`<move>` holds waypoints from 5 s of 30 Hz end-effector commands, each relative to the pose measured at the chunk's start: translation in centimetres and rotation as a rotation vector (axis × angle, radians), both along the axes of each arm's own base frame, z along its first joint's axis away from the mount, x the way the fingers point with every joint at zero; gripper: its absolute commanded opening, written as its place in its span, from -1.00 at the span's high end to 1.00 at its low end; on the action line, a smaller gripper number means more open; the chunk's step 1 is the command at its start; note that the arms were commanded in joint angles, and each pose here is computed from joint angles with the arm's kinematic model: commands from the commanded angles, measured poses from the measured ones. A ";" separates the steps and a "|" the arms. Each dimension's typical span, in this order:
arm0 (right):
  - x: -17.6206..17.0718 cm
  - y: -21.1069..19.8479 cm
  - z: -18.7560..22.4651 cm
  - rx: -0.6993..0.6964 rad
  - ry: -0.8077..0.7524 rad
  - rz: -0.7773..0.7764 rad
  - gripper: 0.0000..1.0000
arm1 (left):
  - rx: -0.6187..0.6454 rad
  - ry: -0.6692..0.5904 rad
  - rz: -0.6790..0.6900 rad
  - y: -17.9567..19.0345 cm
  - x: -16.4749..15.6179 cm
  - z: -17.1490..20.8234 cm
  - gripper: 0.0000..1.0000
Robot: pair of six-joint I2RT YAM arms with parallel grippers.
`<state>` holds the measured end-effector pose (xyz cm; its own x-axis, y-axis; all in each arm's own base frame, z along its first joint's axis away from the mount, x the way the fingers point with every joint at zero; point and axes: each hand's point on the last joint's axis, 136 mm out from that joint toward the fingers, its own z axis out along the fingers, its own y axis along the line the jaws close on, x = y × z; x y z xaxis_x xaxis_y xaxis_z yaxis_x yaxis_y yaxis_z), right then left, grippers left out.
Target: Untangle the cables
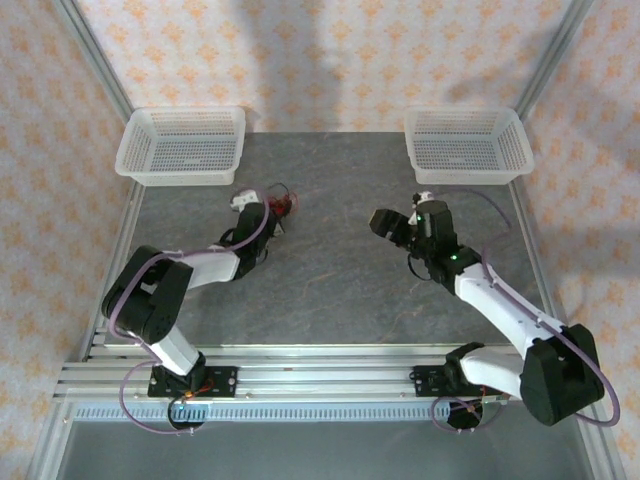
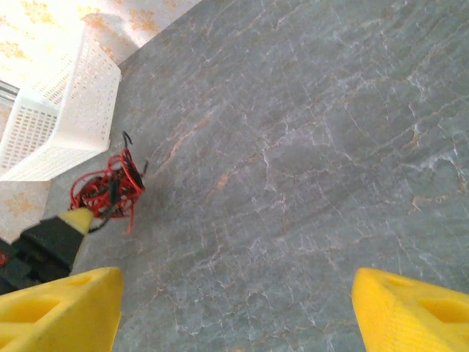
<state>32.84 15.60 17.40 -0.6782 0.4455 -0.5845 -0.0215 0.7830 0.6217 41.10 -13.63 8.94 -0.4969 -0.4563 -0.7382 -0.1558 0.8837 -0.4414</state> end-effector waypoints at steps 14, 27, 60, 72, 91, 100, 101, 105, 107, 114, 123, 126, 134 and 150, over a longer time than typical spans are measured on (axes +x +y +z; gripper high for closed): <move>-3.8 5.1 -1.9 0.299 0.124 -0.002 -0.61 | -0.176 0.040 -0.248 -10.2 -10.3 -1.6 1.00; -4.2 13.3 -7.2 0.274 0.300 0.069 -0.62 | -0.099 0.002 -0.348 -9.7 -13.1 3.4 -0.52; -2.4 13.8 -11.2 0.183 0.194 0.140 -0.22 | 0.162 0.052 -0.368 -8.8 -10.2 3.0 -0.48; -2.6 14.4 -14.0 0.244 0.211 0.288 0.02 | 0.101 0.007 -0.357 -6.2 -11.5 5.0 -0.49; -3.5 16.1 -13.9 0.239 0.193 0.421 0.86 | 0.054 0.046 -0.394 -7.6 -11.4 1.5 -0.51; -2.9 13.4 -9.6 0.151 0.057 0.316 1.00 | 0.081 0.098 -0.363 -8.9 -11.7 2.2 -0.51; -3.0 13.1 -9.2 0.130 0.039 0.305 1.00 | 0.070 0.110 -0.341 -8.9 -11.5 2.1 -0.51; -3.6 11.7 -6.8 0.044 -0.052 0.261 1.00 | 0.042 0.142 -0.283 -9.0 -10.9 1.6 -0.50; -3.9 11.1 -6.1 0.022 -0.073 0.241 1.00 | 0.037 0.142 -0.285 -9.3 -10.6 1.5 -0.49; -4.2 9.2 -5.8 -0.032 -0.089 0.191 1.00 | 0.062 0.137 -0.280 -9.9 -9.4 0.8 -0.40; -4.3 8.8 -6.7 -0.056 -0.066 0.172 1.00 | -0.008 0.129 -0.327 -10.5 -7.6 -1.5 -0.30; -4.3 8.6 -7.0 -0.069 -0.058 0.162 1.00 | -0.059 0.096 -0.391 -12.0 -7.5 -0.7 -0.31; -4.1 8.5 -7.5 -0.080 -0.043 0.156 1.00 | -0.162 0.024 -0.533 -14.1 -8.9 2.1 -0.43; -4.1 9.0 -7.5 -0.064 -0.033 0.167 1.00 | 0.013 0.106 -0.516 -13.8 -7.3 -1.8 -0.21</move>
